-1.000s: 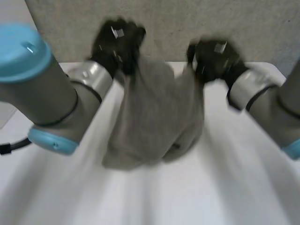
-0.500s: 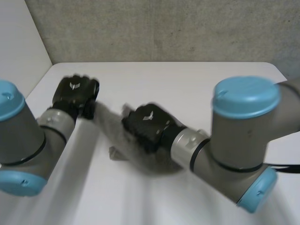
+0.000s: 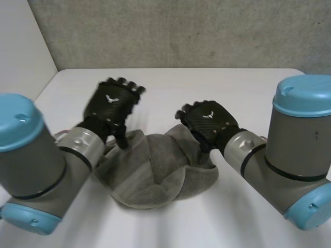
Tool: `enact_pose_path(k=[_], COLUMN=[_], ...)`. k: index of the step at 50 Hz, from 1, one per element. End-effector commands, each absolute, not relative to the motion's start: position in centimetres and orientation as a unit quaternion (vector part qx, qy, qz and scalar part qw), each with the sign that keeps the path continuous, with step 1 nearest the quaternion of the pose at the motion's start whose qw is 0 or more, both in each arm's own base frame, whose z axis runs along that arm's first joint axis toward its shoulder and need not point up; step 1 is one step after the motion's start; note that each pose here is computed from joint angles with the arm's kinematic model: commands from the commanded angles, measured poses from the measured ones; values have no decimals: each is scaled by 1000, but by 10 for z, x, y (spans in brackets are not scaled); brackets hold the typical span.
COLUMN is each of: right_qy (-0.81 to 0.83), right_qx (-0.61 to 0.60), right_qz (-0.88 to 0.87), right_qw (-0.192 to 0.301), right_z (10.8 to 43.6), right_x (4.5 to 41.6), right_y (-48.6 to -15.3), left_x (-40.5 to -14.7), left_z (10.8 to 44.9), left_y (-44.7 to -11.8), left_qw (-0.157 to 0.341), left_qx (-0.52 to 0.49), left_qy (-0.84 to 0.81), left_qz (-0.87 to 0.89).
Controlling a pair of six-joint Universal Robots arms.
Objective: Fold the towel.
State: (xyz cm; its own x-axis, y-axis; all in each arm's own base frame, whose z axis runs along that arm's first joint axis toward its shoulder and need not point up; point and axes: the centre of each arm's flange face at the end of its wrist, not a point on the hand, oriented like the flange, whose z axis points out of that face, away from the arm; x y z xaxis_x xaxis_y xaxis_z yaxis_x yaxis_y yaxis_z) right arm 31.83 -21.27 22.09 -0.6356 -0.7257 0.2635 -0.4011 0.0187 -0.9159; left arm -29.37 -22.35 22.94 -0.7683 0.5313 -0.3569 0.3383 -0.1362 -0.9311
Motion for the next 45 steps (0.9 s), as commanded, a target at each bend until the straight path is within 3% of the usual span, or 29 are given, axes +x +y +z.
enact_pose_path(k=[1, 5, 13, 23, 30, 36, 42, 45], right_qy=[697, 691, 696, 711, 717, 727, 706, 674], right_qx=[-476, -506, -501, -501, -479, -461, -440, -429], right_qz=[-529, -512, -510, -489, -500, -501, -545, -593], right_qw=[85, 60, 68, 70, 80, 94, 100, 100], right_z=[191, 177, 167, 142, 128, 127, 151, 182], right_x=[303, 294, 286, 290, 298, 303, 312, 323], right_y=[-203, -200, -215, -223, -238, -244, -263, -279], left_x=[-304, -297, -283, -290, -291, -294, -304, -315], left_z=[196, 180, 173, 144, 133, 137, 158, 186], left_y=[-207, -186, -162, -143, -166, -177, -193, -213], left_qw=[79, 79, 79, 84, 33, 22, 26, 29], left_qx=[-378, -404, -409, -442, -410, -396, -379, -360], left_qy=[-686, -716, -733, -741, -747, -742, -721, -695], left_qz=[616, 564, 538, 499, 521, 540, 579, 622])
